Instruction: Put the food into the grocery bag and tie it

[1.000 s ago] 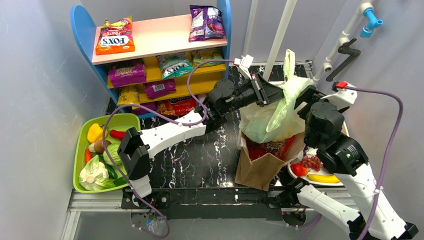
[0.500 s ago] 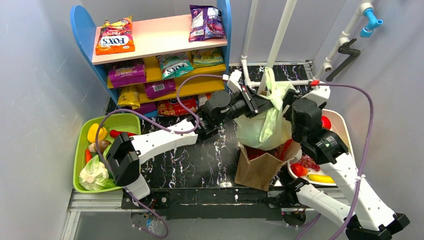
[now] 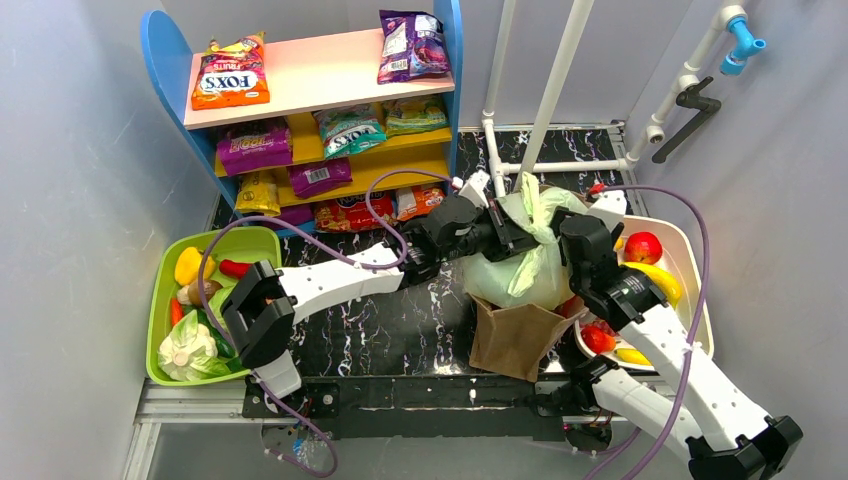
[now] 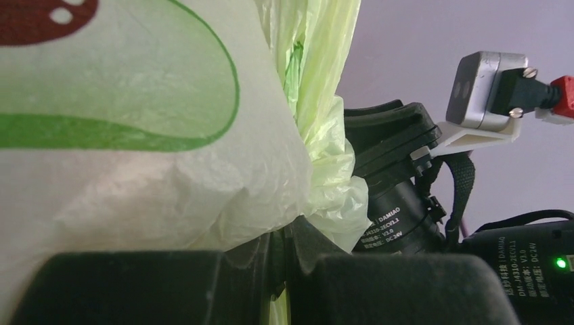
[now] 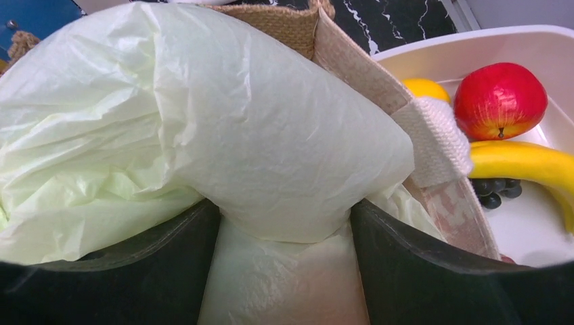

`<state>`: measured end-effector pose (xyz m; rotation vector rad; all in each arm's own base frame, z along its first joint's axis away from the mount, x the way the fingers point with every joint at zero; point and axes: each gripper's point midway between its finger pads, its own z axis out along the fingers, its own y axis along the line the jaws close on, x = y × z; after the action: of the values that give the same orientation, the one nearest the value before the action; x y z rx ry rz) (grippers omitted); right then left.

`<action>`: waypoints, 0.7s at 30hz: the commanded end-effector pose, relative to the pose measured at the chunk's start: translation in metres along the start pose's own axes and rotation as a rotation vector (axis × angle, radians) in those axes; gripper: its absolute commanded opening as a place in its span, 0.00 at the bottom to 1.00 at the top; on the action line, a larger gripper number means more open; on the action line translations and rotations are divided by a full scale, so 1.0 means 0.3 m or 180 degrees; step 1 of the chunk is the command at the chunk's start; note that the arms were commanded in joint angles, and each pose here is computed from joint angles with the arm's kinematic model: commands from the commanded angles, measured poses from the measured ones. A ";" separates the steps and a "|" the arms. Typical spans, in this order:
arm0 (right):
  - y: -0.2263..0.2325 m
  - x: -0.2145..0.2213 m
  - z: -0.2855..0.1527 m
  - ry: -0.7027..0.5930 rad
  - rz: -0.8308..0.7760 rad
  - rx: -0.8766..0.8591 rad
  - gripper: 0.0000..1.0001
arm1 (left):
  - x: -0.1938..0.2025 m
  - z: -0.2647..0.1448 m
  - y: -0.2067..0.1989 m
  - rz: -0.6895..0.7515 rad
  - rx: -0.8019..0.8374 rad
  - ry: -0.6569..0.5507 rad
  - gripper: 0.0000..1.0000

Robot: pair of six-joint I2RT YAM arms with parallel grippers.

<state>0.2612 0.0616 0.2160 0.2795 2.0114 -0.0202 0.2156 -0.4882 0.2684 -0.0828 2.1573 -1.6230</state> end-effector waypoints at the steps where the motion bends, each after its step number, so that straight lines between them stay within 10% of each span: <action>1: 0.067 0.148 -0.013 0.0480 0.0148 -0.0342 0.78 | 0.284 -0.055 0.153 0.0309 -0.0622 0.0873 0.00; 7: 0.073 0.106 -0.072 0.0485 0.0219 -0.0494 0.78 | 0.261 -0.106 0.158 0.0713 -0.0912 0.0853 0.01; 15: 0.121 -0.104 -0.208 0.0297 0.0109 -0.0896 0.84 | 0.092 -0.255 -0.046 0.1642 -0.1097 0.0676 0.46; 21: 0.074 -0.185 -0.257 0.0210 -0.0004 -0.0742 0.89 | -0.067 -0.440 -0.080 0.2154 -0.1521 0.0242 0.60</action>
<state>0.2275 0.0897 0.2816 0.1599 2.0751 0.2406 0.1741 -0.4402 0.3098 0.4576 2.2654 -1.0212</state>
